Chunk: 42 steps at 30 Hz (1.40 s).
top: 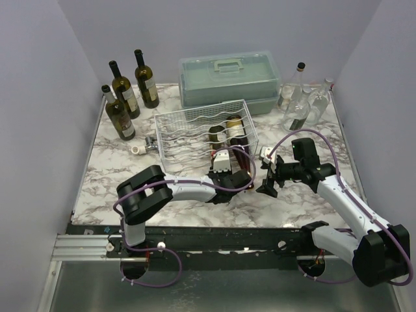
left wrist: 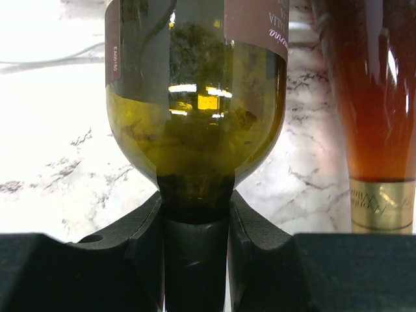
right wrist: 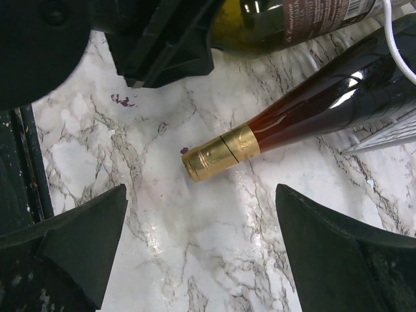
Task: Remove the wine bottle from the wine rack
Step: Pick up the wine bottle from the wine rack.
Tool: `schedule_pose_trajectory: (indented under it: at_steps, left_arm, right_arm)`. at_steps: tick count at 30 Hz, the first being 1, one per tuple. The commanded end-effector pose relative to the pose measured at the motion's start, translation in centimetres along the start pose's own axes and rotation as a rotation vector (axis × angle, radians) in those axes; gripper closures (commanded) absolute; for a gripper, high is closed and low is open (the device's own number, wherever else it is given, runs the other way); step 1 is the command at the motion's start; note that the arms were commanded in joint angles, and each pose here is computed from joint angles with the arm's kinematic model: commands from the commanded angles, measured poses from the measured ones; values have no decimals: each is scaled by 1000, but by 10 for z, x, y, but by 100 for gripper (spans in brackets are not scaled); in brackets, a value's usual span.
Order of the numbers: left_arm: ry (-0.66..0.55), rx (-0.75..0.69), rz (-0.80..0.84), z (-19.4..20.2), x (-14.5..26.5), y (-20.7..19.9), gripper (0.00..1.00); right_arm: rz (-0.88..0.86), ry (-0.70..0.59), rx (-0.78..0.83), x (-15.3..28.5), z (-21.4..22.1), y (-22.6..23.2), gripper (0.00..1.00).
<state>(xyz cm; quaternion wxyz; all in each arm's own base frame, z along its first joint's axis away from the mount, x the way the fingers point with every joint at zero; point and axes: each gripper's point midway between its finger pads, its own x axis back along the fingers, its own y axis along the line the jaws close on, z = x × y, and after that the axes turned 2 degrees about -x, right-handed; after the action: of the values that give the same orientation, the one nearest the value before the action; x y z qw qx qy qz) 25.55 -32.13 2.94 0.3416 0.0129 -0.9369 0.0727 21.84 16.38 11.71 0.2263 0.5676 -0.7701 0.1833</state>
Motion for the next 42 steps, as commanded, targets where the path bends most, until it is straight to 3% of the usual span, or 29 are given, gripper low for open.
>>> schedule_pose_trajectory:
  at_steps: [1, 21, 42]
  left_arm:
    - [-75, 12, -12, -16, 18, 10, 100]
    - [35, -22, 115, 29, 73, 21, 100]
    - [85, -48, 227, 27, 114, 48, 100]
  right_arm:
    - [13, 14, 2, 2, 3, -2, 1]
    - [14, 18, 5, 2, 5, -1, 1]
    - [-5, 3, 15, 2, 2, 3, 1]
